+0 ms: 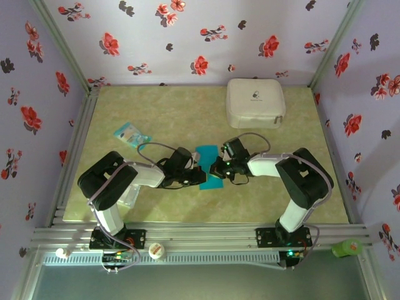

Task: Fold a paper plane with a square sheet of paper (pick it up from the middle)
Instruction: Fold the triangle a second time at the center of the table.

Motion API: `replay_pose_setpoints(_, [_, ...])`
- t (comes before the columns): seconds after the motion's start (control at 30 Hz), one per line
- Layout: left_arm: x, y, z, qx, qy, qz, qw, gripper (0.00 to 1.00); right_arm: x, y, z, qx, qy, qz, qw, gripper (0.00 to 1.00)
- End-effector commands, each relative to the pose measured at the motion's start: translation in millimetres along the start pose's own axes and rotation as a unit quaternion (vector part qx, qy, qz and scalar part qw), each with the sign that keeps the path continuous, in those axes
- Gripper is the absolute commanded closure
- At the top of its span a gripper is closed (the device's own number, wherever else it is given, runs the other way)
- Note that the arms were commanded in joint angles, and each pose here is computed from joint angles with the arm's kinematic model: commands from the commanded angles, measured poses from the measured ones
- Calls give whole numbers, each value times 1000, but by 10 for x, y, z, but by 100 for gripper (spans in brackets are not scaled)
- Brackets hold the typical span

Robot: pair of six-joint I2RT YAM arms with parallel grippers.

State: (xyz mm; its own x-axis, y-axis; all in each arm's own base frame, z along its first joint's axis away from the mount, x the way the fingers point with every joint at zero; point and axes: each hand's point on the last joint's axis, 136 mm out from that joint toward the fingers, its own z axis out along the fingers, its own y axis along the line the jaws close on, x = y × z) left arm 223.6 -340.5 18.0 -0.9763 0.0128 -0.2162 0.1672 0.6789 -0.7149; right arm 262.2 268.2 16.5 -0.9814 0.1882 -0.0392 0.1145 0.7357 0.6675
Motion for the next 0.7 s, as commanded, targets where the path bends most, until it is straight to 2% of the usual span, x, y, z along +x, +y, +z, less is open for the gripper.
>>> replay_pose_setpoints(0.0, [319,452,22,-82,46,-18,995,100,-153,-239,-53,44,-25,12,999,100])
replay_pose_setpoints(0.3, [321,449,24,-82,48,-13,995,100,-457,-360,-125,9,-71,64,995,100])
replay_pose_setpoints(0.4, [329,453,20,-83,49,-15,995,100,-532,-421,-190,38,-87,60,994,100])
replay_pose_setpoints(0.5, [324,449,17,-82,46,-15,995,100,-560,-339,-244,30,-92,45,994,100])
replay_pose_setpoints(0.67, [297,416,23,-79,44,-14,996,100,-531,11,-374,-47,-95,23,994,99])
